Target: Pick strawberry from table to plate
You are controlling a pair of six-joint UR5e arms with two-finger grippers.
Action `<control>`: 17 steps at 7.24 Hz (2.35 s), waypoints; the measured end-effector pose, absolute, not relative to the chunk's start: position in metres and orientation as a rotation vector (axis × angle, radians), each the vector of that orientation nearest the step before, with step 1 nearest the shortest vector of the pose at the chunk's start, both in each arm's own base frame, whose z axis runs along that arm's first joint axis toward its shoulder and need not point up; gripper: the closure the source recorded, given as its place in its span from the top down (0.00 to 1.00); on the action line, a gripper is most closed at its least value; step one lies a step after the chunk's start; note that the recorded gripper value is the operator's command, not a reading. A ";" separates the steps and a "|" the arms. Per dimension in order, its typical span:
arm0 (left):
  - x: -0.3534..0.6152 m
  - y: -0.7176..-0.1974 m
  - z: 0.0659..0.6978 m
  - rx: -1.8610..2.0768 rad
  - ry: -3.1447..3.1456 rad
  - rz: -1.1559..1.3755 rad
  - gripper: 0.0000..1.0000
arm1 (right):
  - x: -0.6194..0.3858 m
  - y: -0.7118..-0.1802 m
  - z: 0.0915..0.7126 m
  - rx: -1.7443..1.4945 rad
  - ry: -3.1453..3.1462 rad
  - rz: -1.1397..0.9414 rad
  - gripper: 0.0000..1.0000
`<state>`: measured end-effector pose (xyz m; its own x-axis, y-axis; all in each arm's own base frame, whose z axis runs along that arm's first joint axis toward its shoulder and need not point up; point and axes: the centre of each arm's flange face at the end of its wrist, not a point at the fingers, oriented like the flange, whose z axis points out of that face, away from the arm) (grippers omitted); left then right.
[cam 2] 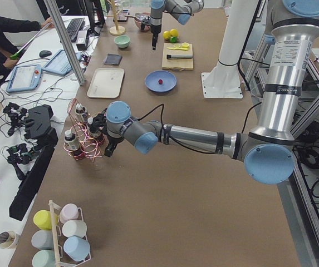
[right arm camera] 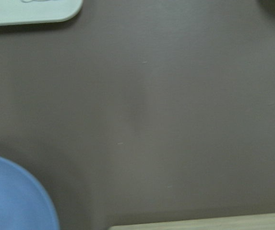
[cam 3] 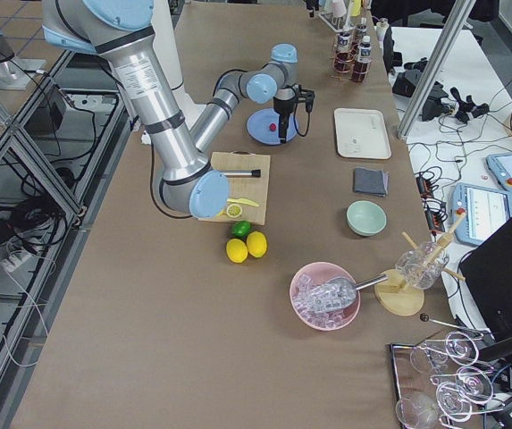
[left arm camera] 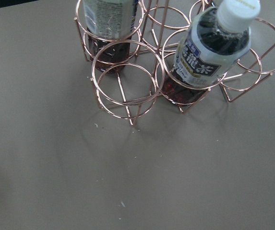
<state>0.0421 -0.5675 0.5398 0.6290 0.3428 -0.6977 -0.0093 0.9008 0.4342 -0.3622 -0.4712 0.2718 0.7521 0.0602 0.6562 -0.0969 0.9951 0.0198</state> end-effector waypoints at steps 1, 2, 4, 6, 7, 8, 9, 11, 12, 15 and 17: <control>0.009 -0.568 0.548 0.407 0.826 0.235 0.98 | -0.306 -0.488 0.314 0.060 -0.677 0.027 1.00; -0.026 -0.567 0.557 0.385 0.773 0.261 0.98 | -0.242 -0.507 0.364 0.055 -0.641 -0.028 1.00; -0.066 -0.563 0.575 0.333 0.665 0.318 0.98 | -0.113 -0.524 0.466 0.006 -0.634 -0.073 1.00; -0.069 -0.559 0.588 0.284 0.649 0.329 0.98 | 0.005 -0.521 0.545 -0.005 -0.649 -0.065 1.00; -0.066 -0.559 0.593 0.271 0.652 0.331 0.98 | 0.040 -0.517 0.567 -0.005 -0.667 -0.051 1.00; -0.063 -0.559 0.596 0.266 0.654 0.334 0.98 | 0.057 -0.513 0.579 -0.008 -0.683 -0.036 1.00; -0.062 -0.558 0.597 0.266 0.655 0.337 0.98 | 0.063 -0.510 0.585 -0.013 -0.692 -0.027 1.00; -0.061 -0.558 0.597 0.267 0.655 0.339 0.98 | 0.066 -0.507 0.589 -0.018 -0.696 -0.021 1.00; -0.060 -0.558 0.597 0.266 0.655 0.339 0.98 | 0.066 -0.508 0.588 -0.017 -0.695 -0.019 1.00; -0.060 -0.560 0.596 0.269 0.654 0.339 0.98 | 0.067 -0.511 0.583 -0.006 -0.694 -0.021 1.00; -0.060 -0.562 0.594 0.271 0.653 0.340 0.98 | 0.067 -0.514 0.581 -0.003 -0.694 -0.019 1.00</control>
